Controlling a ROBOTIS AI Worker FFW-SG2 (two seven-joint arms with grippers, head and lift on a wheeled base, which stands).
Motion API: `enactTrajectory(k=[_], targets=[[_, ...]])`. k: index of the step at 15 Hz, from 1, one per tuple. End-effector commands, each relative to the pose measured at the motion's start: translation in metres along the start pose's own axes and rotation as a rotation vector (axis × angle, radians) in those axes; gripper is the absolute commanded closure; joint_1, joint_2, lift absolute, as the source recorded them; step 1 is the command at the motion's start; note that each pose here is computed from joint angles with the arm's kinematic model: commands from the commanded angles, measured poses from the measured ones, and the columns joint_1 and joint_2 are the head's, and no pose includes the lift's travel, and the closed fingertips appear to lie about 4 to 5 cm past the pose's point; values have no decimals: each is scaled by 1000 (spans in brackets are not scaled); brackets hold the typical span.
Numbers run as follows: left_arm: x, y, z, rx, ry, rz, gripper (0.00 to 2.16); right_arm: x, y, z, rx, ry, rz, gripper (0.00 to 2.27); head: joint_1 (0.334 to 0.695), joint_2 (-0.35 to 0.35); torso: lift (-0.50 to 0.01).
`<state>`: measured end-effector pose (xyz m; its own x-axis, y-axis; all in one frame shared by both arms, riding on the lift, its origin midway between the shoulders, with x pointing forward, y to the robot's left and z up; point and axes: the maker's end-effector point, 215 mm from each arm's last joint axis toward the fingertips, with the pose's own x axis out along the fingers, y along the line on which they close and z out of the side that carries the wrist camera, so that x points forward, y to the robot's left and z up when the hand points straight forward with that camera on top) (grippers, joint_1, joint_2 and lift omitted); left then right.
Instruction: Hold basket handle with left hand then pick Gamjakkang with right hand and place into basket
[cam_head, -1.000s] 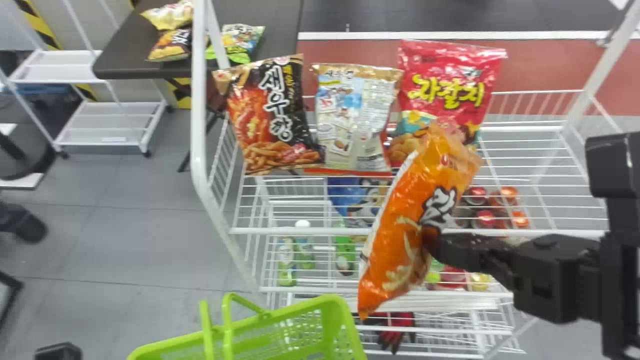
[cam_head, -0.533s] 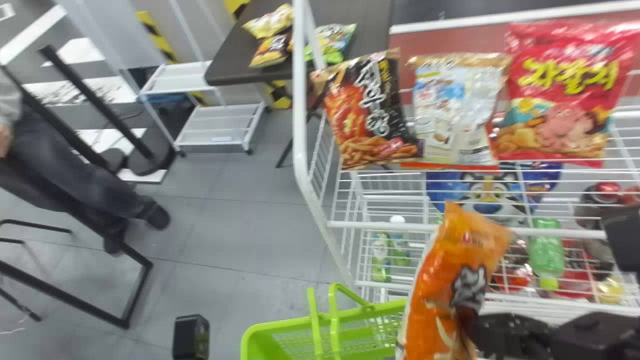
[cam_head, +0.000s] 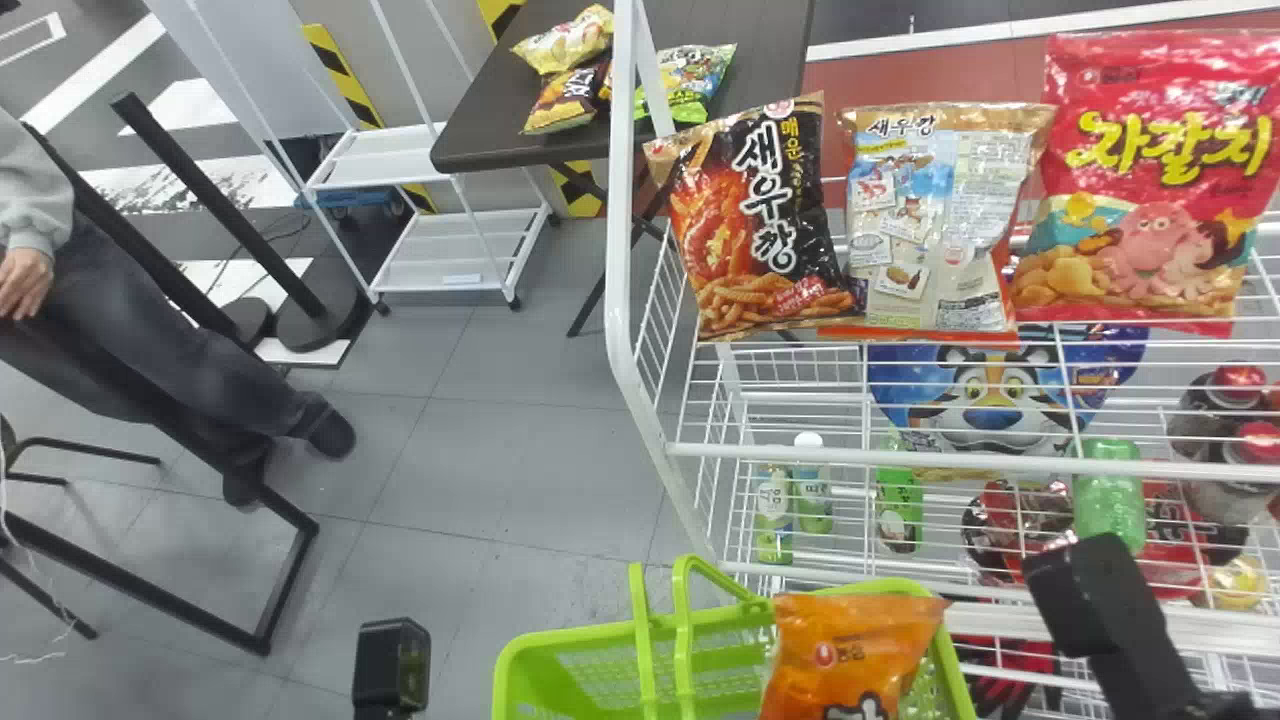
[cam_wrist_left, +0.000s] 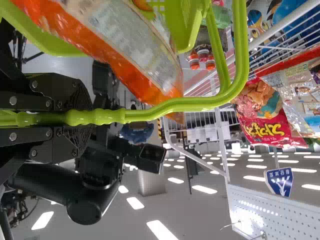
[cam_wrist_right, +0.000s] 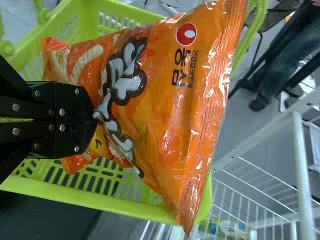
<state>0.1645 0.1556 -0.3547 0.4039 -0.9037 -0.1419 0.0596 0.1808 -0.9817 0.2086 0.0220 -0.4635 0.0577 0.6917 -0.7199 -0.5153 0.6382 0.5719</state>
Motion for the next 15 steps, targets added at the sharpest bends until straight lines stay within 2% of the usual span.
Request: enactTrajectory(k=[1,4,7,10,14,15], targets=[[-1,0,0,0,-1,0,2142,-1,0,-2,-6,5,1,-2,695,350,-18],[-1,0,1,2,-1,3,2142,-12,10,11,2,-40,78,66,695,350,-18],[0,0,1,1,-2,2,2142,-33,11,59,-20,-232,139,66,695,350,-18],[-1,2,2,0,-2,6,2142,-70,-27,106,-57,-434,54,73,695,350,-18],[0,3,2,-3,-2,4,2142,-109,-66,132,-69,-580,-56,76,695,350,-18],[0,3,2,-8,-5,2,2142,-117,-78,137,-79,-604,-100,76,695,302,-18]])
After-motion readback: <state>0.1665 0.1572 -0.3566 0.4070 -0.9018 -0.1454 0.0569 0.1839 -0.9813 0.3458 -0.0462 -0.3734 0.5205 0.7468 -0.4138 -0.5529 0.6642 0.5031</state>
